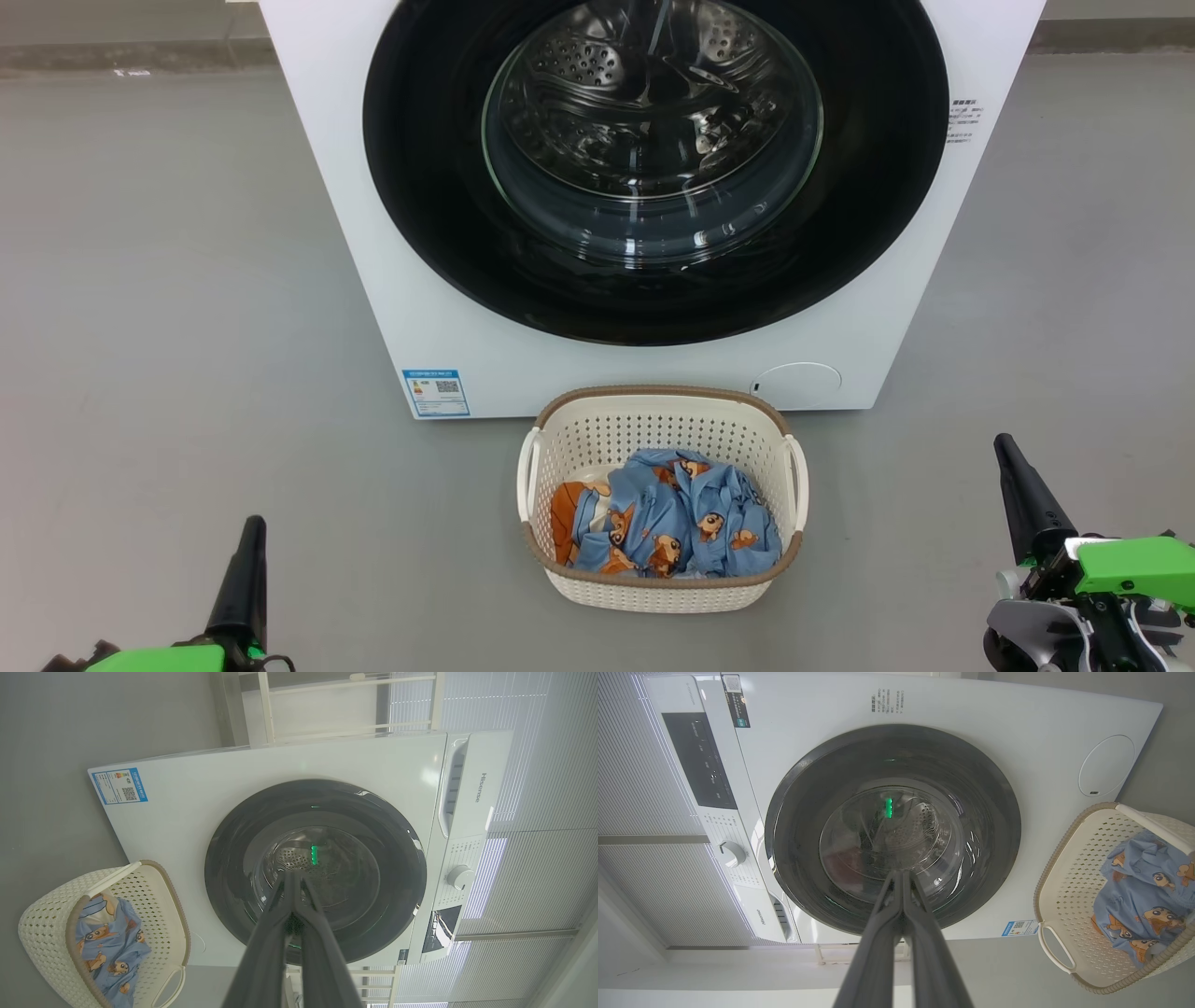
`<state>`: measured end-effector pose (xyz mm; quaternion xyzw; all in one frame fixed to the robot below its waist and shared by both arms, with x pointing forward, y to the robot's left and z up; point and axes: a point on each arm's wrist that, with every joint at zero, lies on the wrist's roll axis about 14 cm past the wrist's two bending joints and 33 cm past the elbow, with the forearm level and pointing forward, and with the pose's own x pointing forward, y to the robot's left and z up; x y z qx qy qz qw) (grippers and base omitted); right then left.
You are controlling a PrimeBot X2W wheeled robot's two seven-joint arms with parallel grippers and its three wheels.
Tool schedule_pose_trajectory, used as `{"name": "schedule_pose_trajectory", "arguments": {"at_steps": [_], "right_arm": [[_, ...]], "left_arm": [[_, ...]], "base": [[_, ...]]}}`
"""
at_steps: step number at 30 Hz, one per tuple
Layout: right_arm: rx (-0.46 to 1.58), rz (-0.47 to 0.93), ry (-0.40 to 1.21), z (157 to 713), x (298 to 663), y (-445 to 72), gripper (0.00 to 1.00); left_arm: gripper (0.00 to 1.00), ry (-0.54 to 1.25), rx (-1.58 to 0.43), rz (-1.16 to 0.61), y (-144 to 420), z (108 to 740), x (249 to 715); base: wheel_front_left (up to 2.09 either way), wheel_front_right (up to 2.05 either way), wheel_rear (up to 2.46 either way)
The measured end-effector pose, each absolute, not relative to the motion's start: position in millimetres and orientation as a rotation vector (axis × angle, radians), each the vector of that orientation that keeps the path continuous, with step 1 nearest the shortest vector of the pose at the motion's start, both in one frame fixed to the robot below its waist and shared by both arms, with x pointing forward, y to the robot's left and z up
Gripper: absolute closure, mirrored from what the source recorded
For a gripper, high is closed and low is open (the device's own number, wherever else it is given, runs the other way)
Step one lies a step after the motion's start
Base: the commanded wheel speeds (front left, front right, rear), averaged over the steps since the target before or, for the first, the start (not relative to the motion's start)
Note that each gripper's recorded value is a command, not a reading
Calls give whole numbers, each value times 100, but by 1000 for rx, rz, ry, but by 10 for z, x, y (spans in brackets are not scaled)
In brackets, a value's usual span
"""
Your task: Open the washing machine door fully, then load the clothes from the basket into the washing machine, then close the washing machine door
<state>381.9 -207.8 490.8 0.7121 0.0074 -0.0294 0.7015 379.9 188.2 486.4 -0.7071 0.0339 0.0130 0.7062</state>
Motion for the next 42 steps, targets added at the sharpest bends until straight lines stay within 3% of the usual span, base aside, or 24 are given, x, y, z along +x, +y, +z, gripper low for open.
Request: {"name": "schedule_pose_trajectory", "arguments": {"at_steps": [42], "right_arm": [[1591,-69,14,4906,3818,-2079,100]], "left_arm": [[100,75,-1572,29,1882,4864,3799]], "base": [[0,0,0]]}}
